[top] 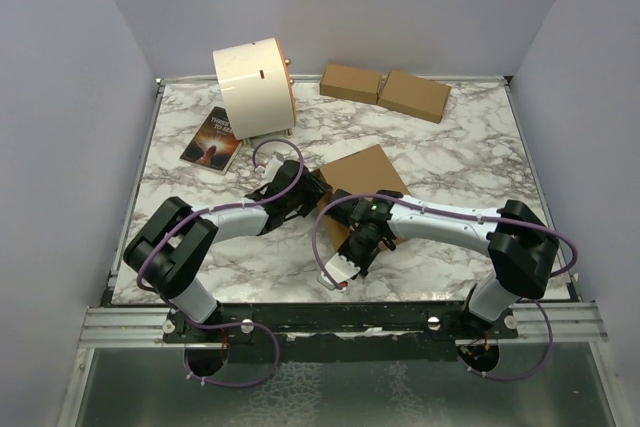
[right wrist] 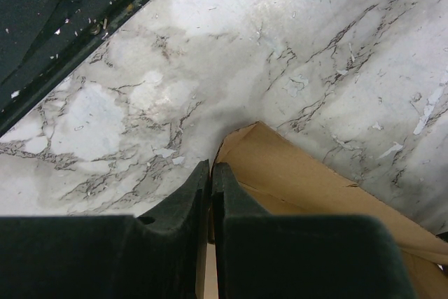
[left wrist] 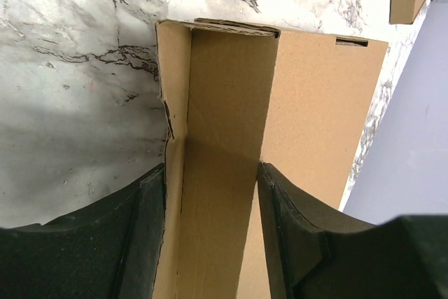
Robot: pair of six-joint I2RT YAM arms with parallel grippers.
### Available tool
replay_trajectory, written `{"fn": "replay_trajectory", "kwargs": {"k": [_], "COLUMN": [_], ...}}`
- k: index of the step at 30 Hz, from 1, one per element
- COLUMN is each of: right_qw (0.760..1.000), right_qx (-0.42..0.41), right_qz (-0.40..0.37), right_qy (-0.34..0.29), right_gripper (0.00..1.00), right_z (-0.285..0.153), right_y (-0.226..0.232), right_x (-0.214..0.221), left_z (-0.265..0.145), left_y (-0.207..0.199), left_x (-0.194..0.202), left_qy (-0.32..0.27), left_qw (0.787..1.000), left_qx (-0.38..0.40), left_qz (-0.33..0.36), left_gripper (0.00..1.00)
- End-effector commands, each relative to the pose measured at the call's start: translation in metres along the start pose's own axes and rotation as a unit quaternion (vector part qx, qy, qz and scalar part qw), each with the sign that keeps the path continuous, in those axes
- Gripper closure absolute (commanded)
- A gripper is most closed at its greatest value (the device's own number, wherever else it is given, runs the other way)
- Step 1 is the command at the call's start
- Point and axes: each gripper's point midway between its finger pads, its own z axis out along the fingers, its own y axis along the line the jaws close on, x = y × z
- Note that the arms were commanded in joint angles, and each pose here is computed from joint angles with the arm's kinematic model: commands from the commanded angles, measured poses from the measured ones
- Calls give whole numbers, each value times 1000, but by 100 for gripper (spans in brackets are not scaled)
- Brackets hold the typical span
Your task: Fold the paper box
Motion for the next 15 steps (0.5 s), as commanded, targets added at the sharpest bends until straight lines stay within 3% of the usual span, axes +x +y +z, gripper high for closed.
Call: {"fn": "replay_trajectory", "kwargs": {"k": [1, 15], "right_qw": [1000, 999], "right_qx": [20, 18], "right_qz": [-11, -49], "right_qy": [-10, -14], "right_gripper": [95, 95], "right_z": [0, -6], "right_y": [-16, -26], "right_x": [-4, -9], "left_z": [3, 6], "left_y": [11, 18], "left_x": [4, 8], "left_qy": [11, 19], "left_qw": [1000, 999], "left_qx": [-21, -32], "left_qz": [3, 5], "left_gripper": [47, 46]}}
